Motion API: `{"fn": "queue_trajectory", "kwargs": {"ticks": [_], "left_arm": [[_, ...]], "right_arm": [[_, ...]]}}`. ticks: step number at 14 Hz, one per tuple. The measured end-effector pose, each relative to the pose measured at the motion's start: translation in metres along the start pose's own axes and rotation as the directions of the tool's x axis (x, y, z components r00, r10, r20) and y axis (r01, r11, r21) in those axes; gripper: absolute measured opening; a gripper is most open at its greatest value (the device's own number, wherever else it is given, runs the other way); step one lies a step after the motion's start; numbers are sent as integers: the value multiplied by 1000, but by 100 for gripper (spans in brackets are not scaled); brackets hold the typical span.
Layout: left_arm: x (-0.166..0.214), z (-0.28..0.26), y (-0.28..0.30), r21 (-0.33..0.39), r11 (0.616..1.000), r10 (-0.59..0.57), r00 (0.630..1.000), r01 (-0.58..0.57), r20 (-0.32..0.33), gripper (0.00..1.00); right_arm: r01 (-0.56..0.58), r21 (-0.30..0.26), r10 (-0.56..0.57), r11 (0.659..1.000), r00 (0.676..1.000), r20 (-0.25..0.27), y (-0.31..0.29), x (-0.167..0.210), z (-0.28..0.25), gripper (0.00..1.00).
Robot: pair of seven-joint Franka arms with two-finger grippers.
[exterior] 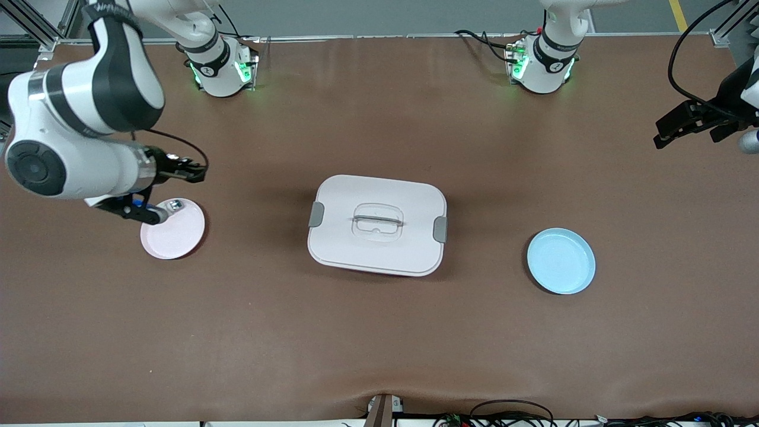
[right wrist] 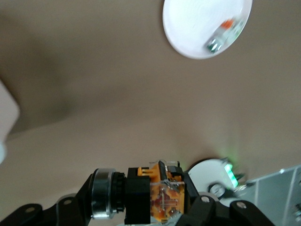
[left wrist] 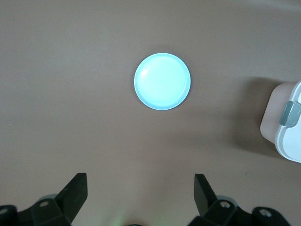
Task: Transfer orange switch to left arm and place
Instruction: 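Lift the switch with the right gripper and carry it past the box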
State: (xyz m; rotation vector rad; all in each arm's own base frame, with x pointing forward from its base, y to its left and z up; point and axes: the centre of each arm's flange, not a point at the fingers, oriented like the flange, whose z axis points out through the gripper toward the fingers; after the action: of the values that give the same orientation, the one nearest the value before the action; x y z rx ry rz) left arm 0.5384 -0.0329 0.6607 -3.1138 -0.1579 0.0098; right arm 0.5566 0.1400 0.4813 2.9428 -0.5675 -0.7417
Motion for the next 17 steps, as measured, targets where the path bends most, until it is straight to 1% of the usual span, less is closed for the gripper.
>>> {"fn": "queue_trajectory", "kwargs": {"ticks": [3, 5, 7, 8, 10, 12, 13, 14, 16, 17], "left_arm": [[0, 0, 0, 0, 1000, 0, 1000, 0, 0, 100], [0, 0, 1, 0, 1000, 2, 1000, -2, 0, 100], [-1, 0, 4, 0, 1000, 9, 1000, -9, 1, 100], [-1, 1, 8, 0, 1000, 17, 1000, -17, 3, 100], [-1, 7, 24, 0, 999, 47, 999, -47, 15, 100], [-1, 13, 45, -1, 996, 85, 996, -85, 27, 100], [-3, 15, 57, -13, 994, 106, 994, -105, 32, 100], [-7, 16, 72, -46, 991, 126, 991, -124, 40, 100], [-16, 19, 99, -155, 980, 140, 988, -127, 70, 100], [-19, 22, 107, -199, 972, 146, 986, -127, 82, 100]], "right_arm": [[-126, 69, 122, 990, 991, 56, -67, -58, -8, 73], [-205, 119, 190, 972, 974, 126, -104, -95, -12, 73], [-290, 198, 251, 936, 947, 199, -132, -119, -21, 73], [-326, 235, 274, 916, 935, 227, -143, -127, -26, 73], [-379, 282, 310, 882, 915, 259, -167, -143, -27, 73], [-433, 333, 351, 838, 894, 279, -198, -166, -25, 73], [-458, 360, 367, 813, 882, 295, -213, -178, -24, 73], [-482, 388, 380, 785, 870, 313, -226, -188, -23, 73], [-520, 431, 397, 738, 850, 346, -246, -201, -21, 73], [-537, 443, 404, 717, 839, 364, -254, -205, -20, 73]]}}
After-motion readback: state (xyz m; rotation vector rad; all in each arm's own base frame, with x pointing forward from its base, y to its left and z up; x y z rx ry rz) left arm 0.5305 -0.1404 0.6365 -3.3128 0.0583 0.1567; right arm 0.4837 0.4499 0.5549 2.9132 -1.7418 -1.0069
